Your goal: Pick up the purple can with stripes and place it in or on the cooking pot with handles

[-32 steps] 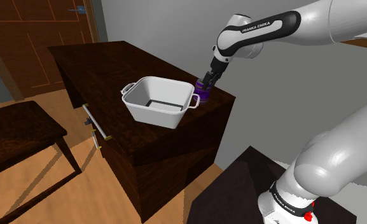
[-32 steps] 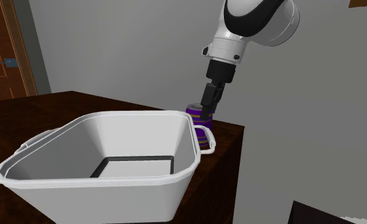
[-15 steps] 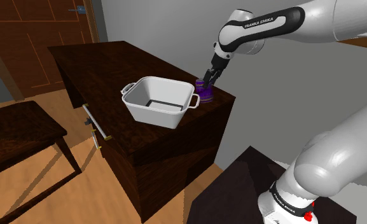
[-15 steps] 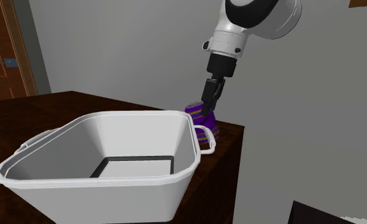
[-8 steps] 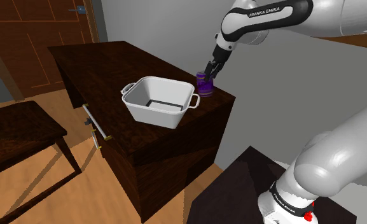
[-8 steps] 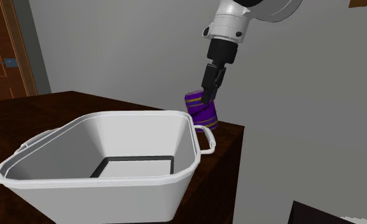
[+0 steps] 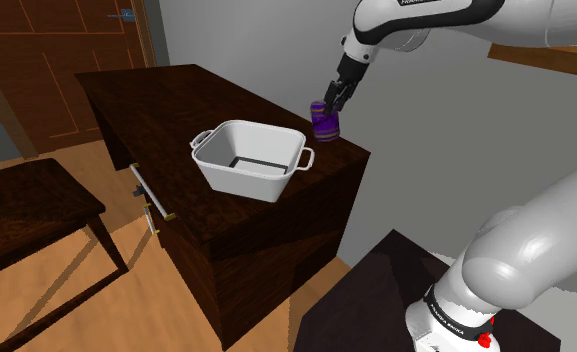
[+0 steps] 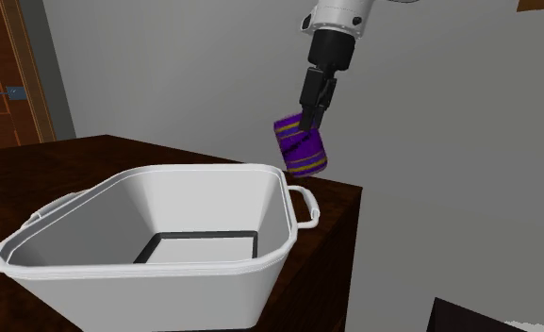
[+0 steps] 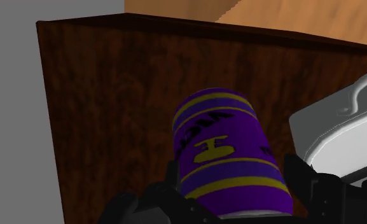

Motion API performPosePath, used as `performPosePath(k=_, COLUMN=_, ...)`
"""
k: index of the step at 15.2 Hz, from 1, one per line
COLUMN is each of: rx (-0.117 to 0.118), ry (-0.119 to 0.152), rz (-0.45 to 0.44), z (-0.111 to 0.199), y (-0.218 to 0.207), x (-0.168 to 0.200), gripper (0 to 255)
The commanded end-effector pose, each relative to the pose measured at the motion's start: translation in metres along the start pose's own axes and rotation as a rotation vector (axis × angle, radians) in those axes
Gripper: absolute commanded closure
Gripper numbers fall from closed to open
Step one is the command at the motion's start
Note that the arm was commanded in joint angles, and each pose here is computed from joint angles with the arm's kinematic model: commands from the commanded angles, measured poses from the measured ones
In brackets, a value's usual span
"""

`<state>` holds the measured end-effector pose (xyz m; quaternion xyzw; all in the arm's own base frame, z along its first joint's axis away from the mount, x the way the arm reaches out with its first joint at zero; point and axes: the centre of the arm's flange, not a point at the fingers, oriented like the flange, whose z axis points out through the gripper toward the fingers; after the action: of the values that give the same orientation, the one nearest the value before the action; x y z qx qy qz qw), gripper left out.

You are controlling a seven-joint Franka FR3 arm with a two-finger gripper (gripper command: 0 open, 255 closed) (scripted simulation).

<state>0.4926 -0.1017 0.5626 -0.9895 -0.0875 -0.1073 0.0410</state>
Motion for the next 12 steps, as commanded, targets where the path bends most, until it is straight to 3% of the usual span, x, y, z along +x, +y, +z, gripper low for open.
performPosePath(k=1, rx=0.000, ry=0.000, rz=0.000, z=-0.011, y=0.000, x=0.003, gripper=255)
performPosePath(k=12, rx=0.000, ry=0.000, rz=0.000, z=-0.068, y=-0.004, x=0.016, gripper=255)
